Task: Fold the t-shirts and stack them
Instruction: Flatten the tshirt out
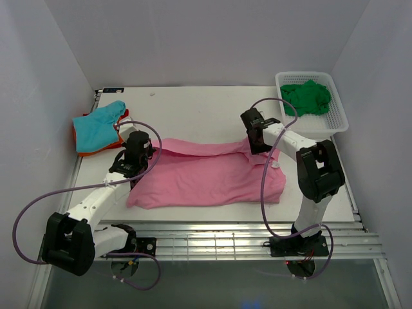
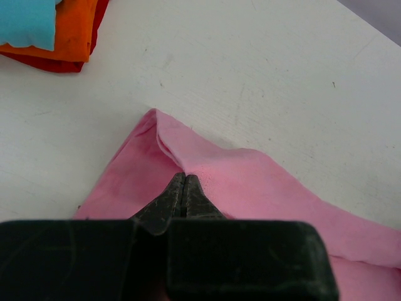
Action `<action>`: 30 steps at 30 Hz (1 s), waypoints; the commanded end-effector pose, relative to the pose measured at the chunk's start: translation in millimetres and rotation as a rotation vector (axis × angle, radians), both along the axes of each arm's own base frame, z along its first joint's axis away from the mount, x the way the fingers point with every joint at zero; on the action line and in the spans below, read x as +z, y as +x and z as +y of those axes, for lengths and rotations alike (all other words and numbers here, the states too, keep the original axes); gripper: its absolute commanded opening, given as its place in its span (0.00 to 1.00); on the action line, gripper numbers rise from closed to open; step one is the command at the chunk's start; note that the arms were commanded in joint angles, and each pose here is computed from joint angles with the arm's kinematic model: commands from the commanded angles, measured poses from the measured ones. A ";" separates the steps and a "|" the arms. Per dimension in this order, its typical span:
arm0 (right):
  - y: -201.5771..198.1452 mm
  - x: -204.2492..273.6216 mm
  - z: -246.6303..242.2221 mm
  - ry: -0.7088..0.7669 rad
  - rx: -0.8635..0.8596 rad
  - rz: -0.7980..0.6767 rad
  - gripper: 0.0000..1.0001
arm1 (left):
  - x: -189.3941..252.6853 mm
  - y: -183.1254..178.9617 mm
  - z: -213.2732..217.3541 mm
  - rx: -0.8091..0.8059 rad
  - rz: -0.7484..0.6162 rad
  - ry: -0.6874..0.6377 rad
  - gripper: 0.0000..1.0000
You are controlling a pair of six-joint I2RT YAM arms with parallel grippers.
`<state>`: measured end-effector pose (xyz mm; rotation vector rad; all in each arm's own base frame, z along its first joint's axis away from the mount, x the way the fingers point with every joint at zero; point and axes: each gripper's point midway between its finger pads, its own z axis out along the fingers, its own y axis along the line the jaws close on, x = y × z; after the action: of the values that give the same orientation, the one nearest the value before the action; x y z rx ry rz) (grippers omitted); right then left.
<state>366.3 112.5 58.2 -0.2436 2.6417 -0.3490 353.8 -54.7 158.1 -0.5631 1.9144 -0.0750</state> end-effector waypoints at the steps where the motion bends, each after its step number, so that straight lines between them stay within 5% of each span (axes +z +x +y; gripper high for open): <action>1: 18.2 16.1 -5.0 -0.003 -0.028 -0.075 0.43 | 4.4 -4.7 4.4 0.006 -0.017 0.002 0.00; 30: 22.7 -7.3 -7.0 0.086 -0.026 -0.018 0.37 | 6.0 -5.5 5.8 0.011 -0.020 0.005 0.00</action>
<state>380.2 103.7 49.8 -0.1825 2.6551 -0.2647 349.9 -53.3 155.2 -0.5628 1.9171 -0.0733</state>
